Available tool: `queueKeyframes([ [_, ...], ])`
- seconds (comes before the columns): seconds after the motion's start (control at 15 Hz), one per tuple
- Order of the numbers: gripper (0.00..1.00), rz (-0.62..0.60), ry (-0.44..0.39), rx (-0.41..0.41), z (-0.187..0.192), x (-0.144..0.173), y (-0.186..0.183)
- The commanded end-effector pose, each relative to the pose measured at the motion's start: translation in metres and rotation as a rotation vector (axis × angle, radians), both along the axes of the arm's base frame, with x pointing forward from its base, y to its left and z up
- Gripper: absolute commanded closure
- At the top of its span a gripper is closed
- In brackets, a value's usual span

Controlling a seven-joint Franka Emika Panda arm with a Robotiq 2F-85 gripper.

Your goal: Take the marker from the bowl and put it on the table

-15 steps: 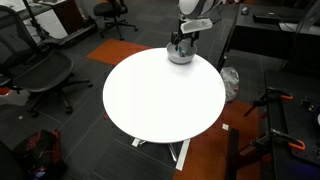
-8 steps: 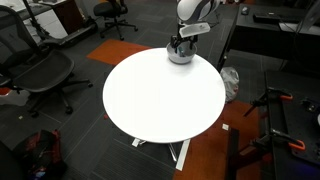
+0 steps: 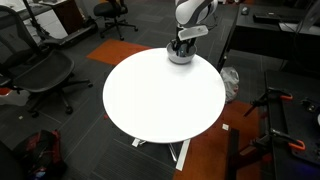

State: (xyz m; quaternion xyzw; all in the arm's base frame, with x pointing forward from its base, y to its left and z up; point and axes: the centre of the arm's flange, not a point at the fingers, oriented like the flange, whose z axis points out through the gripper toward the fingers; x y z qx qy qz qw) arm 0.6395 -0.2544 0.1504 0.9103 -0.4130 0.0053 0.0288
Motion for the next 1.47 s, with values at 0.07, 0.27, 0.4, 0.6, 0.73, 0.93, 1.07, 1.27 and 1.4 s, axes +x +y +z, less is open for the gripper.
queueKeyframes([
  [0.07, 0.73, -0.024, -0.008, -0.026, -0.002, 0.008, 0.000],
  [0.27, 0.95, -0.022, -0.006, -0.026, -0.004, 0.008, 0.000],
  [0.4, 0.97, -0.018, -0.010, -0.022, 0.000, 0.008, 0.002],
  [0.6, 0.95, 0.000, -0.035, -0.033, 0.020, 0.007, 0.011],
  [0.73, 0.95, 0.017, -0.054, -0.045, 0.035, 0.008, 0.018],
  [0.93, 0.95, 0.046, -0.079, -0.071, 0.065, 0.009, 0.029],
  [1.07, 0.95, 0.067, -0.092, -0.083, 0.084, 0.007, 0.037],
  [1.27, 0.95, 0.107, -0.114, -0.098, 0.110, 0.002, 0.050],
  [1.4, 0.95, 0.130, -0.121, -0.103, 0.124, -0.005, 0.061],
])
